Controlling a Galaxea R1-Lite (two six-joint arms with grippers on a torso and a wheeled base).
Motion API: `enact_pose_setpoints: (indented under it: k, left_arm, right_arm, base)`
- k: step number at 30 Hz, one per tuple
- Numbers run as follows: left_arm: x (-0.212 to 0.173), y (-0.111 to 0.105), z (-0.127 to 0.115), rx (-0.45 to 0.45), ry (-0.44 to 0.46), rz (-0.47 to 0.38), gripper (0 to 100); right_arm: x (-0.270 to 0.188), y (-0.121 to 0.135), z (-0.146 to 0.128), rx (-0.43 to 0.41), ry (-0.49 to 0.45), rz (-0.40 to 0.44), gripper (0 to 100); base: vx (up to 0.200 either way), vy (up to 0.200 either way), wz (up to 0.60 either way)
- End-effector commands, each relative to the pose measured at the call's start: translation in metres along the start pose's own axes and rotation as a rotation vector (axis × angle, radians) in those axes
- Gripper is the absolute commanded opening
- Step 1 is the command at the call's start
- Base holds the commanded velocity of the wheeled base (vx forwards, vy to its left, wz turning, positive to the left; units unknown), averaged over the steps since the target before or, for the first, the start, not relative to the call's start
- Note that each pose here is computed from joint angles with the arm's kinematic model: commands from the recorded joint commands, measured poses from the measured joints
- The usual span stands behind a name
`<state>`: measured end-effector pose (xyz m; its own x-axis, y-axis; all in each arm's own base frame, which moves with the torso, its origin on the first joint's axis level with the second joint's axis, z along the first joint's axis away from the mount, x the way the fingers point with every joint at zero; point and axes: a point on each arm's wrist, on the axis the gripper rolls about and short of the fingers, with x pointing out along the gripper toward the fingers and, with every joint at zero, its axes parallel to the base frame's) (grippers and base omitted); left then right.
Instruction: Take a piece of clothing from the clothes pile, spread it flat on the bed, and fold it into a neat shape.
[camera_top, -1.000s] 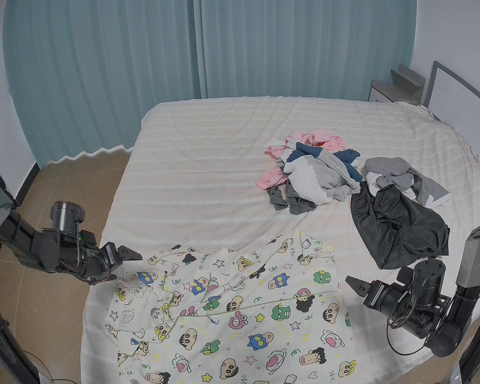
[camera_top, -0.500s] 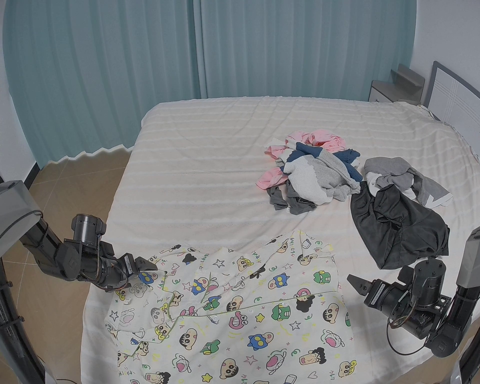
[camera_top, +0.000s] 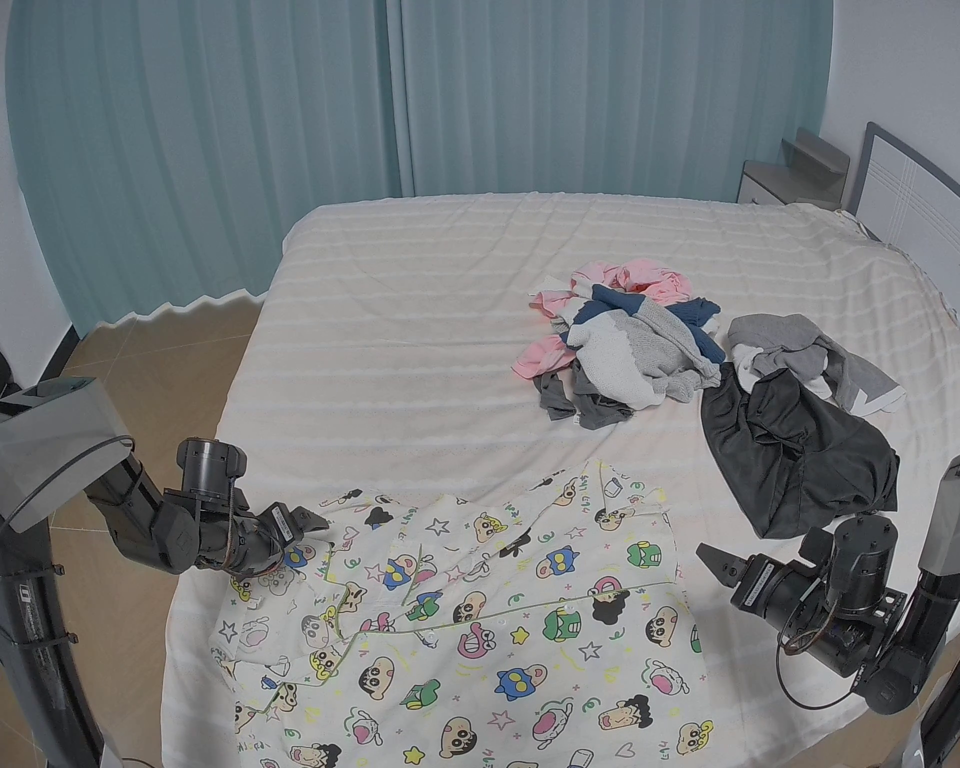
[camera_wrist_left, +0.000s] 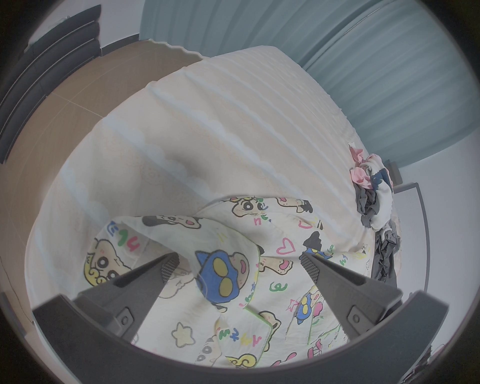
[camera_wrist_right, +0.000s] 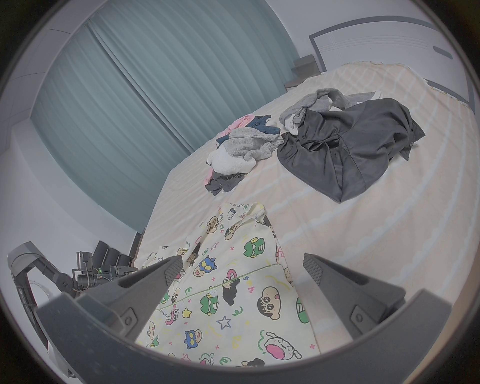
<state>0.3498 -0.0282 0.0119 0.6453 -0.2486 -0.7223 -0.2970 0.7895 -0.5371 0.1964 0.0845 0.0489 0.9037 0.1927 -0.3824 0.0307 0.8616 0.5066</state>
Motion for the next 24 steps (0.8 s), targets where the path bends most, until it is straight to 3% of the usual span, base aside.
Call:
enact_pose_setpoints:
  k: [1,7,8,24]
  left_arm:
    - [0.006,0.000,-0.002,-0.003,0.009,0.002,100]
    - [0.009,0.001,0.000,-0.005,-0.008,0.021,100]
    - [0.009,0.001,0.000,-0.005,-0.011,0.027,0]
    - [-0.001,0.014,-0.014,-0.009,-0.022,0.136,0]
  right_arm:
    - [-0.003,-0.002,-0.002,-0.003,0.010,-0.008,100]
    - [-0.003,-0.002,-0.002,-0.003,0.010,-0.008,100]
    - [-0.003,-0.002,-0.002,-0.003,0.010,-0.008,100]
    - [-0.003,-0.002,-0.002,-0.003,0.010,-0.008,100]
  base:
    - [0.000,0.000,0.00]
    - [0.000,0.000,0.00]
    - [0.000,0.000,0.00]
    - [0.000,0.000,0.00]
